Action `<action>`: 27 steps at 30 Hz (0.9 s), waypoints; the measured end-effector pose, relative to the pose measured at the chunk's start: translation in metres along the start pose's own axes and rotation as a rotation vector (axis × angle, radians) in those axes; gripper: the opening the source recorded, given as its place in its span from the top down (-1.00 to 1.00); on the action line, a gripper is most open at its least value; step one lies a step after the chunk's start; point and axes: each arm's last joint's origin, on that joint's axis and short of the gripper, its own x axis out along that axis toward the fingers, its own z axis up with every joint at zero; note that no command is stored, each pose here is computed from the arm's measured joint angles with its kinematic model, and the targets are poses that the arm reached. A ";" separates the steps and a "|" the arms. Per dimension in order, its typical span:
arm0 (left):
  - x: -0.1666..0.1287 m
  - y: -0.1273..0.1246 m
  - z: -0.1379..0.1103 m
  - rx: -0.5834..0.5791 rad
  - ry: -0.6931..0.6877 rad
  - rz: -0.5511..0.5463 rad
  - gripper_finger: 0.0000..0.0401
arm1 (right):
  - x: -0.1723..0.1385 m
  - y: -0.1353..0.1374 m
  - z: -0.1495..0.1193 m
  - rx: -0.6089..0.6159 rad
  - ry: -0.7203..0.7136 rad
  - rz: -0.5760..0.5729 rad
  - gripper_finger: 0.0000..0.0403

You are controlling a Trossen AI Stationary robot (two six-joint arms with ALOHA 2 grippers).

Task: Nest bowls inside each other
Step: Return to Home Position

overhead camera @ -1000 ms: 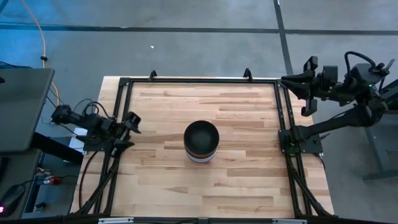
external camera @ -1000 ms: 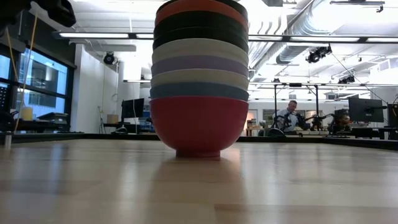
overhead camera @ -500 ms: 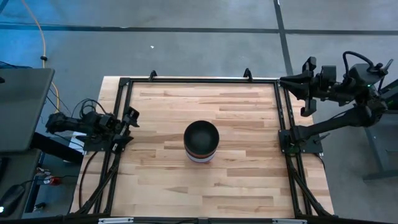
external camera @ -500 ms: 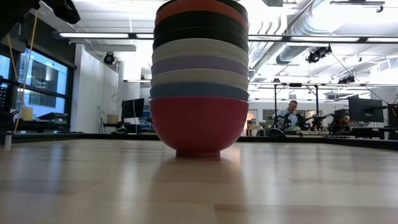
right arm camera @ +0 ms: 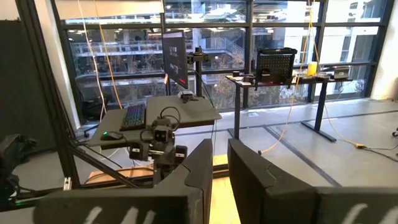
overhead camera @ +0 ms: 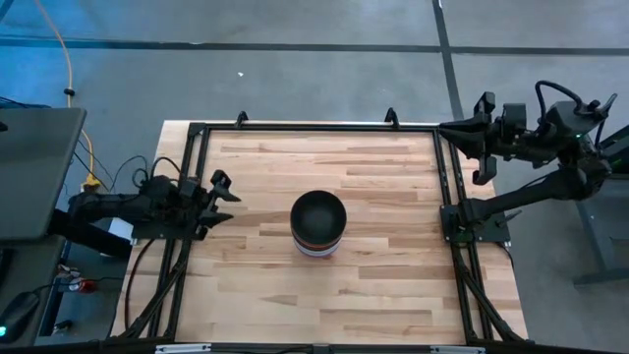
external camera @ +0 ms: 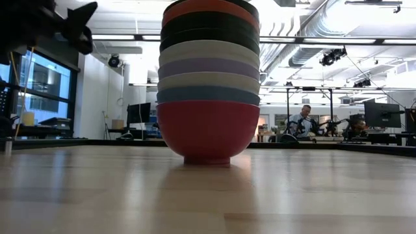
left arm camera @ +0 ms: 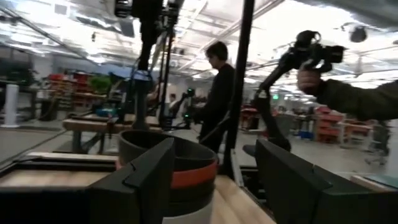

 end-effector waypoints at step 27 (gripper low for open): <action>-0.004 0.013 -0.017 -0.023 0.153 0.262 -0.05 | 0.014 0.003 -0.006 0.007 0.059 -0.041 0.78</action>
